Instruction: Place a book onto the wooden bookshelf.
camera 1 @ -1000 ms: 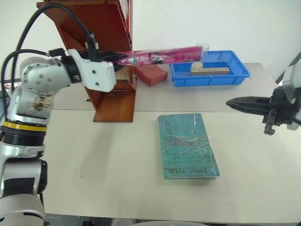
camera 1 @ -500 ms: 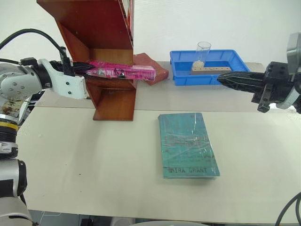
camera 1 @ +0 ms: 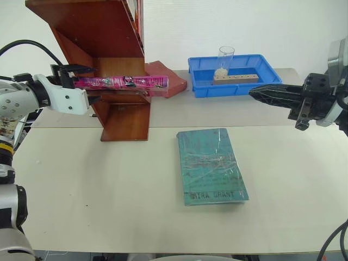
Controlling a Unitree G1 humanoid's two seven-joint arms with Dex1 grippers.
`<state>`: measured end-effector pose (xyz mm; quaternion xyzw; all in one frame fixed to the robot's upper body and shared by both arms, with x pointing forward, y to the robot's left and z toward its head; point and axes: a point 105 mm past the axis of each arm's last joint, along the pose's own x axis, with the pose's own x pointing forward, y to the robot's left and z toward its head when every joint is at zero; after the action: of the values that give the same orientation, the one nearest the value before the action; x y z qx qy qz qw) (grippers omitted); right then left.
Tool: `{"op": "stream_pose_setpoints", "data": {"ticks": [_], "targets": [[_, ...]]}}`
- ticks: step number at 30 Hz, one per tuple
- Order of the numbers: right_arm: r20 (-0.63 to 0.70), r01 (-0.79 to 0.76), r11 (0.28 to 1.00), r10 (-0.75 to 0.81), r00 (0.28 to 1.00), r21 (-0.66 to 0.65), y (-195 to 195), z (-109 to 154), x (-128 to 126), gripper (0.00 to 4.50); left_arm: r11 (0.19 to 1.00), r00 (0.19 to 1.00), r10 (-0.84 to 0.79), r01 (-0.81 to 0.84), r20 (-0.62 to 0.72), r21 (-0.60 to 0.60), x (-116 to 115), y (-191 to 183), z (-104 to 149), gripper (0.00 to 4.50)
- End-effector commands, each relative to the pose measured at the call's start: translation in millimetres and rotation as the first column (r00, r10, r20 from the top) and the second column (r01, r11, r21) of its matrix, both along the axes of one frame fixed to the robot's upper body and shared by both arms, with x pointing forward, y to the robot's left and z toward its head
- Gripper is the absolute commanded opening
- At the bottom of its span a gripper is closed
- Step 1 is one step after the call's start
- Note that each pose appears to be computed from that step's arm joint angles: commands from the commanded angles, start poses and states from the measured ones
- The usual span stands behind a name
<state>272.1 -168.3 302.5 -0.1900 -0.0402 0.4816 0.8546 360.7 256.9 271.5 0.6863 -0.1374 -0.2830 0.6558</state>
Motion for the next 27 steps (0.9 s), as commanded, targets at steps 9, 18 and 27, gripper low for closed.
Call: {"op": "stream_pose_setpoints", "data": {"ticks": [9, 18, 27], "targets": [[0.068, -0.059, 0.997, 0.063, 0.996, -0.059, 3.9, -1.2, 7.9, 0.0, 0.908, 0.998, 0.011, -0.034, -0.059, -0.417, -50.4, 16.6, 40.1, 4.44], [0.022, -0.13, 0.98, 0.135, 0.991, -0.152, 1.5, -12.4, 18.0, 2.2, 0.745, 0.84, -0.022, -0.348, -0.543, -0.569, -86.3, 12.1, -28.2, 4.5], [0.054, -0.068, 0.954, 0.087, 0.995, -0.292, -17.7, -25.1, 28.0, 4.48, 0.72, 0.772, 0.054, -0.47, -0.633, -0.511, -95.8, 13.5, -48.2, 4.5]]}}
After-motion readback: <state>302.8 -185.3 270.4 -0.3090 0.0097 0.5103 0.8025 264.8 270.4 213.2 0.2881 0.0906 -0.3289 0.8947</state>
